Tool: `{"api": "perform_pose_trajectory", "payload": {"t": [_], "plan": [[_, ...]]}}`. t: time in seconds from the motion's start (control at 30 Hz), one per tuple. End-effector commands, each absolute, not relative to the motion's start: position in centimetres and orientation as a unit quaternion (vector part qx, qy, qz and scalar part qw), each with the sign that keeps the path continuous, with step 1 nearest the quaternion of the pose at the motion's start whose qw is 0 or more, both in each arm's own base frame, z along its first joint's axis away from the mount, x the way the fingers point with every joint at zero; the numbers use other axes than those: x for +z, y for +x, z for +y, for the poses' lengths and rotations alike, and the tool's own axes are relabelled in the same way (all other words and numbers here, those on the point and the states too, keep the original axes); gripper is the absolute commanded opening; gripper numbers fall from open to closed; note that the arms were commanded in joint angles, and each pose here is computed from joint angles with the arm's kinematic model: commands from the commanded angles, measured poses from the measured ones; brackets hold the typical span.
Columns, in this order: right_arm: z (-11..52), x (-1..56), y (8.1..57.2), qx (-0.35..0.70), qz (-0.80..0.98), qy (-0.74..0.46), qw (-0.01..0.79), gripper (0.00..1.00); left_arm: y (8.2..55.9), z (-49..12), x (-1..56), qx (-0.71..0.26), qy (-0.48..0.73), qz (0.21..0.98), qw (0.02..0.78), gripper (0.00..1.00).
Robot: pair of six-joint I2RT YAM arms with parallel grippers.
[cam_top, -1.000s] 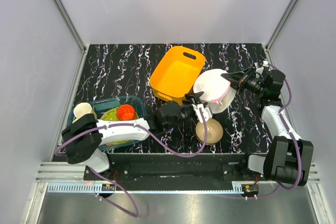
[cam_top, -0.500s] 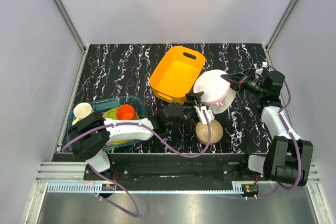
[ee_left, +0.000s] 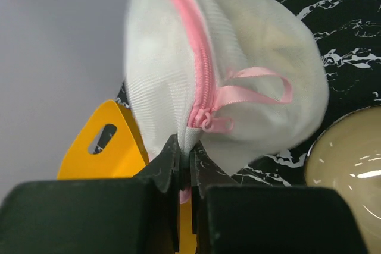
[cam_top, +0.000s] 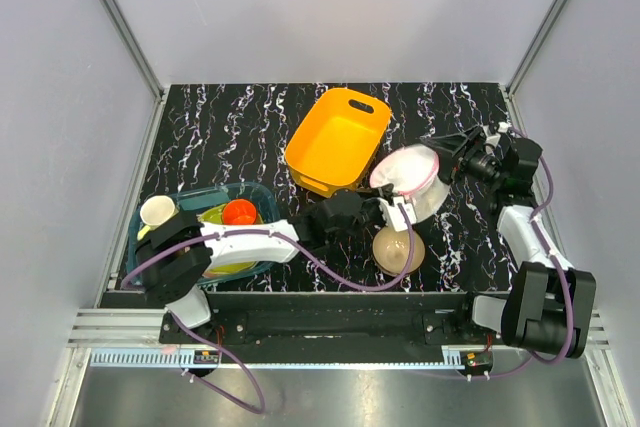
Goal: Unzip the laundry bag and remove the bra
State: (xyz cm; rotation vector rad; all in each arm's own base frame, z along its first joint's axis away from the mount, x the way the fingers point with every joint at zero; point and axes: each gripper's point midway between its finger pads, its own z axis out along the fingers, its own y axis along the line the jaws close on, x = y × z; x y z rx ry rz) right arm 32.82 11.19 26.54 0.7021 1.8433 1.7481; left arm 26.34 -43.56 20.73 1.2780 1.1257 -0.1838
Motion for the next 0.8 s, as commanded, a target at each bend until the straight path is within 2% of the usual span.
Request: {"api": "perform_pose_trajectory", "payload": {"t": [0.0,0.03,0.07,0.1,0.17,0.27,0.3,0.33,0.37,0.4,0.47,0.57,0.77], "plan": [[10.8,28.5,32.4,0.585,0.716,0.236,0.301,0.77,26.3,-42.9,27.2,-0.136,0.474,0.537,0.685,0.00],[10.1,28.4,32.1,0.536,0.742,0.206,0.346,0.82,26.8,-42.3,26.6,-0.122,0.468,0.561,0.672,0.00],[8.6,26.3,32.0,0.470,0.770,0.267,0.338,0.86,26.9,-42.2,26.7,-0.128,0.455,0.579,0.664,0.00],[7.7,28.0,32.0,0.435,0.777,0.259,0.374,0.88,27.1,-42.3,26.6,-0.128,0.450,0.594,0.655,0.00],[5.2,28.4,30.9,0.344,0.793,0.268,0.425,0.88,27.5,-42.2,26.9,-0.123,0.438,0.628,0.632,0.00],[3.8,31.4,29.1,0.293,0.785,0.249,0.486,0.83,28.1,-42.4,27.2,-0.126,0.407,0.675,0.603,0.00],[4.0,31.8,28.6,0.291,0.784,0.240,0.493,0.73,28.1,-42.3,26.9,-0.128,0.407,0.690,0.585,0.00],[4.1,32.4,27.9,0.289,0.782,0.223,0.506,0.65,27.7,-42.4,24.2,-0.125,0.432,0.717,0.532,0.00],[4.7,32.6,27.3,0.299,0.784,0.210,0.503,0.57,28.2,-42.9,26.2,-0.150,0.405,0.730,0.529,0.00],[5.1,32.7,26.9,0.304,0.784,0.199,0.503,0.44,28.3,-43.1,26.1,-0.159,0.396,0.744,0.515,0.00],[5.3,32.7,25.6,0.299,0.789,0.191,0.501,0.33,28.1,-43.0,25.5,-0.202,0.364,0.776,0.474,0.00],[5.8,33.0,24.3,0.299,0.795,0.166,0.500,0.25,27.8,-43.1,24.7,-0.244,0.335,0.795,0.444,0.00],[8.9,33.5,24.3,0.395,0.781,0.129,0.466,0.21,27.9,-43.1,23.1,-0.240,0.324,0.810,0.426,0.00]]}}
